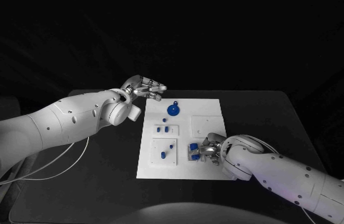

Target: Assemble the parts on the task board

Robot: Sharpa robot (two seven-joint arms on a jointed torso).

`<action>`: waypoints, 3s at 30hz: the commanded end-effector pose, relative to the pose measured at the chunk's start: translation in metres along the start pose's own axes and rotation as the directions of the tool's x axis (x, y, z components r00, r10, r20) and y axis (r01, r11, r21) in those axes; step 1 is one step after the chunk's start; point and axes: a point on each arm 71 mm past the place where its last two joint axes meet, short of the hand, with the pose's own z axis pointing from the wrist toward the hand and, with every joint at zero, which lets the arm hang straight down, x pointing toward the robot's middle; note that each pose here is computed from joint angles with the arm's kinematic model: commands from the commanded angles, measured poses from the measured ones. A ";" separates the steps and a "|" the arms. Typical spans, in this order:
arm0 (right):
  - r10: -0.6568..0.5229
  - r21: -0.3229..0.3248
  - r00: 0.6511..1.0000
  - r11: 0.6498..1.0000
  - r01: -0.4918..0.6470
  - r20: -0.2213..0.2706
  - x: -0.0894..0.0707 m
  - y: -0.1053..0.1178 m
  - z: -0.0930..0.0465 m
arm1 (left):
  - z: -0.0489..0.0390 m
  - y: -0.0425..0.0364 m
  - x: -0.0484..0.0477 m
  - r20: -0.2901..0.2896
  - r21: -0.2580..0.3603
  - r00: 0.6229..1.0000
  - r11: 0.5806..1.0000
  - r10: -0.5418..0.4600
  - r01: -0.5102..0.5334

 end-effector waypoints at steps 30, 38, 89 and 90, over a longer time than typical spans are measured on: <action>-0.029 -0.021 0.999 0.999 0.030 0.014 0.006 0.003 0.003 | -0.0001 -0.0007 0.0012 -0.012 0.002 1.000 1.000 -0.008 0.008; -0.026 -0.039 0.999 0.999 0.027 0.026 0.005 0.002 0.000 | -0.0003 -0.0004 0.0006 -0.011 0.001 1.000 1.000 -0.007 0.007; -0.043 0.320 0.999 0.947 0.039 0.005 -0.132 -0.165 -0.062 | 0.0010 -0.0006 0.0002 0.002 0.008 1.000 1.000 0.009 -0.009; -0.048 0.332 0.999 0.942 0.046 -0.002 -0.127 -0.169 -0.063 | 0.0010 -0.0005 0.0001 0.002 0.008 1.000 1.000 0.009 -0.009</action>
